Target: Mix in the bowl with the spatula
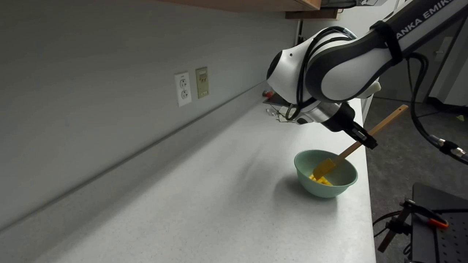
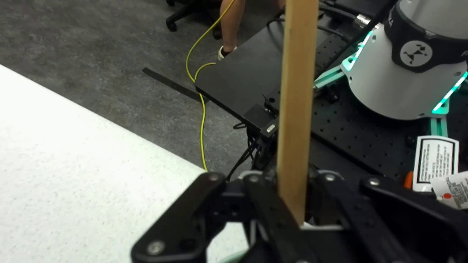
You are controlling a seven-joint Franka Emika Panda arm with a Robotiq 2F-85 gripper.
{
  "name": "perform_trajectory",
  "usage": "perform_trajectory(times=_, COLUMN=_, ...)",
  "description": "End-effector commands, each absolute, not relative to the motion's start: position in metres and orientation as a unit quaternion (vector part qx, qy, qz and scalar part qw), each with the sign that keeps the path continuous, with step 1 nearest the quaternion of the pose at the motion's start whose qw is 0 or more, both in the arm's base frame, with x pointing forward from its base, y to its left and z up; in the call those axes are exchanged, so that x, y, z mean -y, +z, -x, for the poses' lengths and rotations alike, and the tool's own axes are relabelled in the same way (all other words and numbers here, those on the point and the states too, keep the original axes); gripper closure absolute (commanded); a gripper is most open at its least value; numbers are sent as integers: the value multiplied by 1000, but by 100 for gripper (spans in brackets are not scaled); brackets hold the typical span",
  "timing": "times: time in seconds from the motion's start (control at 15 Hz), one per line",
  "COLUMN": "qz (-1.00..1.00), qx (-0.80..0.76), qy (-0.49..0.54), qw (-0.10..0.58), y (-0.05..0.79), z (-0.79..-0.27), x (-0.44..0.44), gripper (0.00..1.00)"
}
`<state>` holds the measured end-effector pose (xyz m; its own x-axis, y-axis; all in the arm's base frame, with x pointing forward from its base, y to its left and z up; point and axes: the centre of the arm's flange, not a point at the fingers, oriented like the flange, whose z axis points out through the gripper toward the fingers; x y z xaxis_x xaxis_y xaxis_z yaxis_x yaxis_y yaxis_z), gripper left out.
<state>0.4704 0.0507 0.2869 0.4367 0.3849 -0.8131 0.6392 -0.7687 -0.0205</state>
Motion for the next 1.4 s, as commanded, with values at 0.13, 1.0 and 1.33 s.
perform_trajectory(times=0.13, qz=-801, qx=-302, qy=-486, qw=178, y=289, z=-447, x=-44, gripper=98)
perform_trajectory(times=1.0, qz=-839, qx=-312, qy=-422, qw=145, y=247, z=-491, x=-55, gripper=98)
perform_trajectory(times=1.33, qz=-849, qx=-315, qy=-401, qw=138, y=264, z=-486, x=-56, gripper=98)
